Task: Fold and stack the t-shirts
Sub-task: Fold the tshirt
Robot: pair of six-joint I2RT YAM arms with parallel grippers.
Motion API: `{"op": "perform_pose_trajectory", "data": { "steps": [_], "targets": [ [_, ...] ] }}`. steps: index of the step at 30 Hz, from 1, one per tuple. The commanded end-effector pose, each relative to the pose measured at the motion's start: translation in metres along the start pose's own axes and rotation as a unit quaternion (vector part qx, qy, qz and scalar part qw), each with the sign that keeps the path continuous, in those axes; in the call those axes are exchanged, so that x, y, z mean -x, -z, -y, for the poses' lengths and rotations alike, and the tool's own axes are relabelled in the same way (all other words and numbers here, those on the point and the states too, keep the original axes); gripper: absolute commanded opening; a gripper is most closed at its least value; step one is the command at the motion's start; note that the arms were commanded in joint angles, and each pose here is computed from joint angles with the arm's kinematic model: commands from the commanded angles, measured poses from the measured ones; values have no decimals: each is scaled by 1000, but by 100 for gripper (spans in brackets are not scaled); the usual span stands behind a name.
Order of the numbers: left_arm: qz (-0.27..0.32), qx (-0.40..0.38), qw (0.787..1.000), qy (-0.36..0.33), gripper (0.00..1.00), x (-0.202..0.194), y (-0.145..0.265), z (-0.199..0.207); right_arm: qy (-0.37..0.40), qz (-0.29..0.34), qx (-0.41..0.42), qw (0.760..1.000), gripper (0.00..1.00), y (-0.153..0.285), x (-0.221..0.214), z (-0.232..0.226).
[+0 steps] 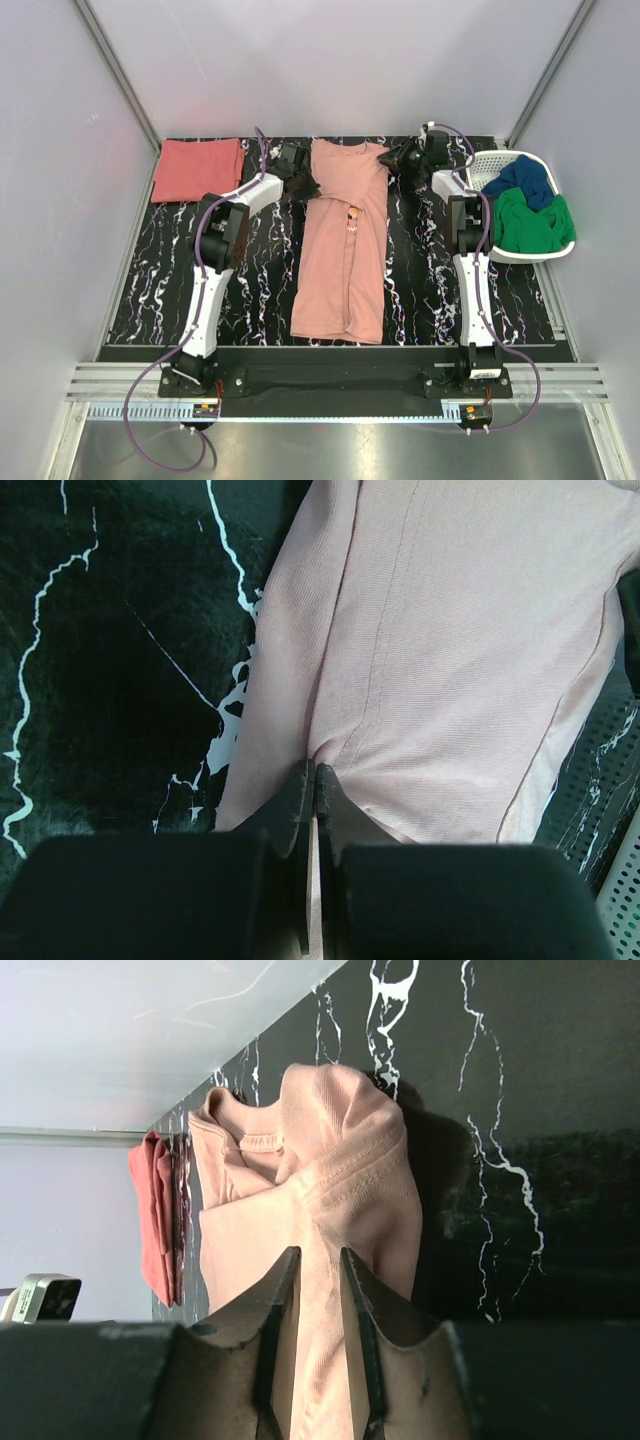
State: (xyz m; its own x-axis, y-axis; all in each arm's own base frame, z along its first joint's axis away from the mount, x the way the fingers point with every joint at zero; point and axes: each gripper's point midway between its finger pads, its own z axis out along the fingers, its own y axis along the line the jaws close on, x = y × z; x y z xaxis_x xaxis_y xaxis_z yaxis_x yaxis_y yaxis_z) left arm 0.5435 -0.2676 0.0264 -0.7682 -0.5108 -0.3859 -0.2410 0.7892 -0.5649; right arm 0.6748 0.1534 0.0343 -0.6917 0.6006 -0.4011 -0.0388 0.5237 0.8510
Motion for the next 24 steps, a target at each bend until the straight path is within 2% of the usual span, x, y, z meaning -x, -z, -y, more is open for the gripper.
{"op": "perform_pose_trajectory", "data": {
  "steps": [1,2,4,8,11,12,15,18,21,24],
  "targets": [
    [7,23,1000,-6,0,2,16,-5,52,58,64,995,29,16,39,-64],
    [6,23,1000,-6,0,1,16,-6,53,53,73,995,35,16,35,-66],
    [6,23,1000,-8,0,1,16,-6,62,58,87,993,40,17,38,-71],
    [0,20,1000,-9,0,-2,13,-7,68,63,81,992,43,16,42,-72],
    [2,21,1000,-9,0,-2,13,-7,65,64,78,993,36,14,42,-67],
    [2,23,1000,-9,0,-3,13,-8,65,65,78,993,30,13,42,-67],
    [2,27,1000,-9,0,-4,13,-9,46,58,55,996,23,5,41,-52],
    [3,29,1000,-10,0,-3,13,-10,35,59,39,997,24,-1,39,-36],
    [1,30,999,-9,0,-5,11,-12,25,64,15,998,31,-7,39,-21],
    [-2,28,1000,-7,0,-6,7,-12,17,62,4,998,31,-11,37,-11]
  ]
}}
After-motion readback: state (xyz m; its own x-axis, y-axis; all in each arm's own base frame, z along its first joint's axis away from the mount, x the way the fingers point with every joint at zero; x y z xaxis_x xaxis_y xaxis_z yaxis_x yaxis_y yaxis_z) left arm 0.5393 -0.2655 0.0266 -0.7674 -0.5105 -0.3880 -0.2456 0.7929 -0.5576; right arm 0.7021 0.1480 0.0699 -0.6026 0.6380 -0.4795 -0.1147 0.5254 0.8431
